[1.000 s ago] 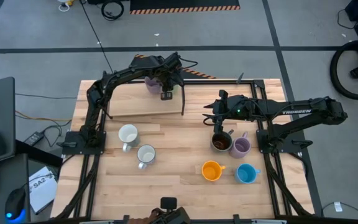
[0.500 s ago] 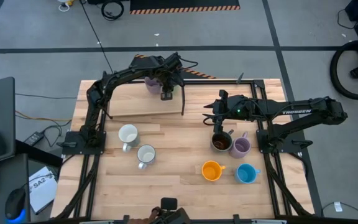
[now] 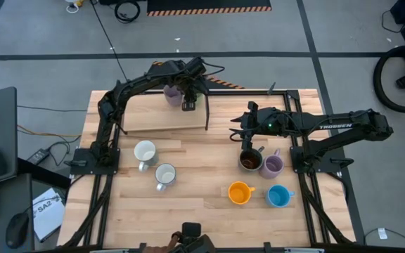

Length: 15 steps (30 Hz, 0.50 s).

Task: Place coffee mugs
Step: Put the light blue mug on the shelf

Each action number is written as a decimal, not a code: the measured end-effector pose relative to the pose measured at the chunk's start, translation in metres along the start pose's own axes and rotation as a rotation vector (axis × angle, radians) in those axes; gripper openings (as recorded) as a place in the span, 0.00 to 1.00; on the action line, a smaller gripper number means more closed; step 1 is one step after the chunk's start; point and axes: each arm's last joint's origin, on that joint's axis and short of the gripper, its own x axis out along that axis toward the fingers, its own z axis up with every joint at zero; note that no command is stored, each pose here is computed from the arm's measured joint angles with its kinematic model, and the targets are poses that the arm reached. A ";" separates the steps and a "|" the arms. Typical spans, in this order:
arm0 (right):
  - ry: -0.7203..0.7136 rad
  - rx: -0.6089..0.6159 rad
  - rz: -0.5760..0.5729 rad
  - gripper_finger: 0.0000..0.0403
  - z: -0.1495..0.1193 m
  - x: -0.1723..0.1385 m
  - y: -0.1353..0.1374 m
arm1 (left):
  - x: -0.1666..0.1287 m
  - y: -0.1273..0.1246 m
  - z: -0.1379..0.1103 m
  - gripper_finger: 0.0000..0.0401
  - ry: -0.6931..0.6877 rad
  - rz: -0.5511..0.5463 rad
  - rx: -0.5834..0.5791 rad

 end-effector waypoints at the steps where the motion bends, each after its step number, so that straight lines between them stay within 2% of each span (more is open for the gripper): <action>1: 0.000 0.000 0.000 0.39 0.000 0.000 0.000 | -0.002 0.000 0.000 0.37 0.004 -0.002 0.000; 9: 0.000 -0.002 -0.003 0.39 0.000 0.000 -0.001 | -0.029 0.004 0.004 0.38 0.009 0.013 -0.006; 15: 0.023 -0.008 0.001 0.39 -0.002 0.000 0.000 | -0.068 -0.005 0.001 0.38 0.092 -0.040 -0.137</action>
